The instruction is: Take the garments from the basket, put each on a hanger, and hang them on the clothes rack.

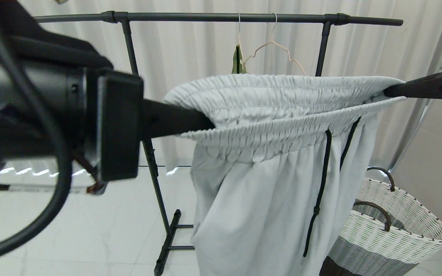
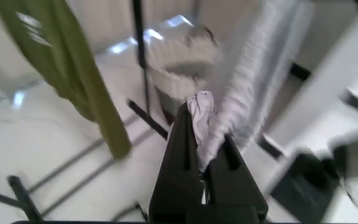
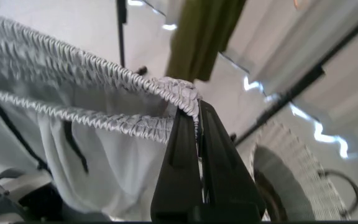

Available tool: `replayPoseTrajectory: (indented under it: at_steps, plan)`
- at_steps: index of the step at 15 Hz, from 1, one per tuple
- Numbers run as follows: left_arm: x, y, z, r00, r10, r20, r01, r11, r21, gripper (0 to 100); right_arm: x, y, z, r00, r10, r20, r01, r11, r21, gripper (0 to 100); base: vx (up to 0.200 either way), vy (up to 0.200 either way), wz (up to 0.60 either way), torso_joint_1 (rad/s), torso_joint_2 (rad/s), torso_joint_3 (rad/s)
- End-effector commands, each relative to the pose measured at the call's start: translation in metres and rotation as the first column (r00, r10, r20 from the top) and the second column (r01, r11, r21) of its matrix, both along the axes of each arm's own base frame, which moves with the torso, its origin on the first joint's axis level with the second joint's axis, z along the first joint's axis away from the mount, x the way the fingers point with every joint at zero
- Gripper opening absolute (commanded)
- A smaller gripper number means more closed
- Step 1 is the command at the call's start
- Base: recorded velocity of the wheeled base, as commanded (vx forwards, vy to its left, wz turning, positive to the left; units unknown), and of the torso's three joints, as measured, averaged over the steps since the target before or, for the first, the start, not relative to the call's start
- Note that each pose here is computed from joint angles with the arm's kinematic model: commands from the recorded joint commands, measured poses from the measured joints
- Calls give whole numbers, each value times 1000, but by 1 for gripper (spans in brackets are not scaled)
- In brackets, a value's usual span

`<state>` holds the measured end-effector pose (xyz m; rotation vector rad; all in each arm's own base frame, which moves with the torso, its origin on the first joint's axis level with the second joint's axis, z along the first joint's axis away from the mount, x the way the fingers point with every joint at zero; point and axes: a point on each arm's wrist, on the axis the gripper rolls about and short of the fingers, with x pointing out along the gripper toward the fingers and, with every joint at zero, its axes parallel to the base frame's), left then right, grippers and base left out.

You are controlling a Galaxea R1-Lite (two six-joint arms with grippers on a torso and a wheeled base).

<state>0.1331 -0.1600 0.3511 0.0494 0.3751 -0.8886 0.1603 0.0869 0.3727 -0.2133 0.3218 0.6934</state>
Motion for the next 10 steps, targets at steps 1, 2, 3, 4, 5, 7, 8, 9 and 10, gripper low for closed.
replayPoseTrajectory:
  at_steps: [1, 2, 3, 4, 5, 7, 8, 9, 10]
  plan:
    - [46, -23, -1, 992, 120, 31, -120, 993, -7, 0, -17, -14, 7, 999, -28, 15, 28, 1000, 9, 0, 0, 0, 0, 0, 0, 0]
    - [57, -32, -6, 985, 163, 51, -162, 987, -9, 0, -27, -19, 5, 1000, -28, -4, 28, 1000, 4, 0, 0, 0, 0, 0, 0, 0]
    - [60, -36, -11, 980, 192, 52, -193, 981, 6, 0, -33, -22, -2, 999, -25, -35, 25, 1000, -12, 0, 0, 0, 0, 0, 0, 0]
    - [57, -39, -16, 982, 183, 43, -184, 983, 22, 0, -37, -23, -8, 998, -27, -48, 26, 999, -20, 0, 0, 0, 0, 0, 0, 0]
    - [53, -42, -18, 986, 164, 37, -165, 986, 25, 0, -36, -23, -12, 999, -29, -45, 28, 999, -17, 0, 0, 0, 0, 0, 0, 0]
    - [52, -43, -17, 986, 161, 40, -162, 987, 23, 0, -34, -22, -10, 999, -29, -20, 29, 1000, -3, 0, 0, 0, 0, 0, 0, 0]
    - [52, -43, -17, 986, 161, 40, -162, 987, 23, 0, -34, -22, -10, 999, -29, -20, 29, 1000, -3, 0, 0, 0, 0, 0, 0, 0]
    - [52, -43, -17, 986, 161, 40, -162, 987, 23, 0, -34, -22, -10, 999, -29, -20, 29, 1000, -3, 0, 0, 0, 0, 0, 0, 0]
    - [52, -43, -16, 986, 161, 40, -162, 987, 21, 0, -35, -22, -11, 999, -29, -22, 29, 1000, -2, 0, 0, 0, 0, 0, 0, 0]
